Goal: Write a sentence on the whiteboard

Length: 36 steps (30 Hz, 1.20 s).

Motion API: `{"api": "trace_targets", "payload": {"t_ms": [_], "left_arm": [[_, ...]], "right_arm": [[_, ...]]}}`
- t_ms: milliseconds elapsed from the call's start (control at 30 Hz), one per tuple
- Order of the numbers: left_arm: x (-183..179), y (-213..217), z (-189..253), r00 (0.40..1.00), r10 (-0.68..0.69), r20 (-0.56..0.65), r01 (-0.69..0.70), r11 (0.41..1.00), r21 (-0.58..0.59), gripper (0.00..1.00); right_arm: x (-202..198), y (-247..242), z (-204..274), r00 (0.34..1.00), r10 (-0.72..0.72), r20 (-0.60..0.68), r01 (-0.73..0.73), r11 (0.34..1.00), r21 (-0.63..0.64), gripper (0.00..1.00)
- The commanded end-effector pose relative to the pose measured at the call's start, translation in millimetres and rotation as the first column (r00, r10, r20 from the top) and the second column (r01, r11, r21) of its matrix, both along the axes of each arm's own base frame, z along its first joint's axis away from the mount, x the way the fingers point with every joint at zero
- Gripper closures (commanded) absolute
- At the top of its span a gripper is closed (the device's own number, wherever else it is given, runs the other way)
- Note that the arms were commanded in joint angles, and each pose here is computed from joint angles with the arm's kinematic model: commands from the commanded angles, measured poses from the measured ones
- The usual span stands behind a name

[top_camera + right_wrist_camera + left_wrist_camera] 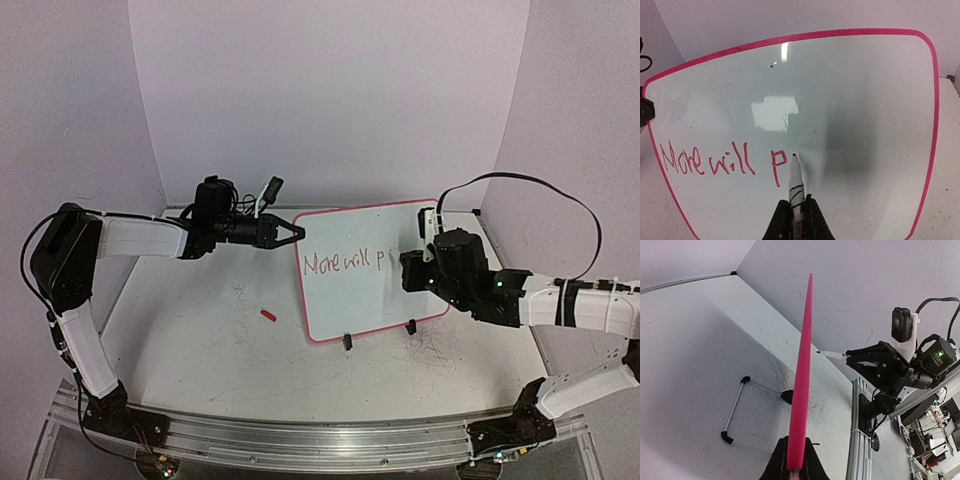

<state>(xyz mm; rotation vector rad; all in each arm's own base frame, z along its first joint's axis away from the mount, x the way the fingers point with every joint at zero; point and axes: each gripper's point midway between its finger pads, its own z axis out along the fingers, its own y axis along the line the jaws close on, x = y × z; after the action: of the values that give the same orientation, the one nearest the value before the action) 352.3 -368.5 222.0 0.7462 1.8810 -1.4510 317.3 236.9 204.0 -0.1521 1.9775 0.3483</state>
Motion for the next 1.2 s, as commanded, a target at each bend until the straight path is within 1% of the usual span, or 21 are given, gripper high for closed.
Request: {"api": "trace_targets", "payload": {"t_ms": [0,467,667,933,1167], "left_arm": [[-1.8,-2.4,3.9,1.000,0.015,-0.009,-0.015,1.000,0.019,1.00],[-3.0,-3.8,4.0,1.000,0.006,-0.015,-0.005,1.000,0.016,1.00],[-2.7,-4.1,3.6,1.000,0.006,-0.017,-0.005,1.000,0.016,1.00],[-2.9,-4.1,4.8,1.000,0.005,-0.015,-0.005,1.000,0.015,1.00],[-3.7,-4.0,6.2,1.000,0.005,-0.010,-0.005,1.000,0.014,1.00]], "right_arm": [[9.7,2.8,5.2,1.000,-0.024,0.020,0.023,1.000,0.013,1.00],[19.6,1.6,0.1,0.998,-0.060,0.029,0.060,0.998,-0.006,1.00],[22.0,2.4,5.8,0.997,-0.064,0.044,0.064,0.998,-0.006,1.00],[20.5,9.5,6.6,0.999,-0.023,0.041,0.023,1.000,-0.003,1.00],[9.8,9.2,-6.1,1.000,0.013,-0.004,-0.013,1.000,0.004,1.00]]}}
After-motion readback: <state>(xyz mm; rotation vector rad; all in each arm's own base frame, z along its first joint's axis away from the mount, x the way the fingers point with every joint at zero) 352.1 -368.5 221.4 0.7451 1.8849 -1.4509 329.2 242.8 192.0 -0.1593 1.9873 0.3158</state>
